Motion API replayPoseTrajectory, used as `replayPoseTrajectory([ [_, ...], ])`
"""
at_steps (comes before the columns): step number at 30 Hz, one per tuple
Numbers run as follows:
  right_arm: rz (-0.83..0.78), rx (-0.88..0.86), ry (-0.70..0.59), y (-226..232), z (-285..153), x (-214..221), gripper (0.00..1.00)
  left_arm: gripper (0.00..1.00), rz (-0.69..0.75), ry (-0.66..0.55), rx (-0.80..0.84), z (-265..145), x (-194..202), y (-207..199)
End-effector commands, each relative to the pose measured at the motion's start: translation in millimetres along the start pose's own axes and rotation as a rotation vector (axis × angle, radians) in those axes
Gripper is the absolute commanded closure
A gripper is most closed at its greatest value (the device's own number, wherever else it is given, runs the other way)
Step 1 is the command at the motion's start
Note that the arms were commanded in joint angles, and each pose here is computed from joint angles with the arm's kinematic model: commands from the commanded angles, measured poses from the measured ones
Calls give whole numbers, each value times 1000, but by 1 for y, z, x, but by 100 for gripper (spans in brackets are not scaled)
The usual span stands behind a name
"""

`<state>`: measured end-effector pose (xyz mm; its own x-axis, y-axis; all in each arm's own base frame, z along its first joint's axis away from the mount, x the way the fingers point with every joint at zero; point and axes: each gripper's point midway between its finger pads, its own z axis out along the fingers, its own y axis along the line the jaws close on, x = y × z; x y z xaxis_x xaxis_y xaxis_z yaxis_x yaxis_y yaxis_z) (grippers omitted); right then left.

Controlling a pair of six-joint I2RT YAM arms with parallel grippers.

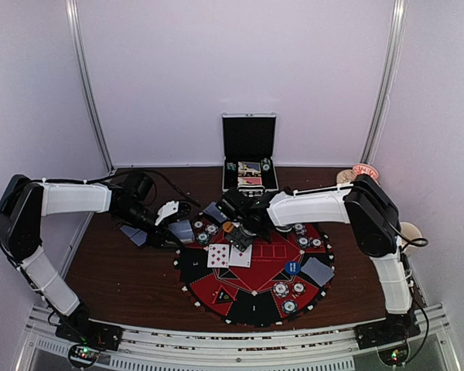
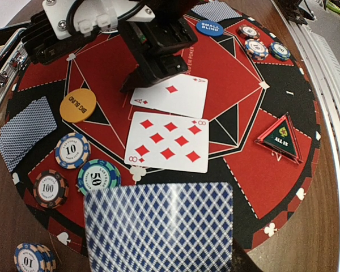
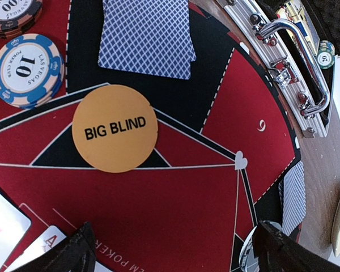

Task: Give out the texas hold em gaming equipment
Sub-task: Adjust the poker card in the community card area.

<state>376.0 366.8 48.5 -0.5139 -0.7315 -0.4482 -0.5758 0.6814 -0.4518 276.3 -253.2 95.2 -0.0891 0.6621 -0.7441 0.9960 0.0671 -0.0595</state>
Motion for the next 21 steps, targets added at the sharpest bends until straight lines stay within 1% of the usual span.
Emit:
replayPoseTrajectory([
  [1,-43,-68,28,20,1,13,2,55,27,-38,-5,-6,-13,3],
  [15,-45,-81,-5,26,-10,4,2,55,27,-39,-4,-6,-13,2],
  [18,-16,-34,-20,16,-13,-2,1,55,27,-40,-3,-6,-14,2],
  [21,60,21,-65,-2,-25,-17,0,55,25,-39,-1,-6,-13,2],
])
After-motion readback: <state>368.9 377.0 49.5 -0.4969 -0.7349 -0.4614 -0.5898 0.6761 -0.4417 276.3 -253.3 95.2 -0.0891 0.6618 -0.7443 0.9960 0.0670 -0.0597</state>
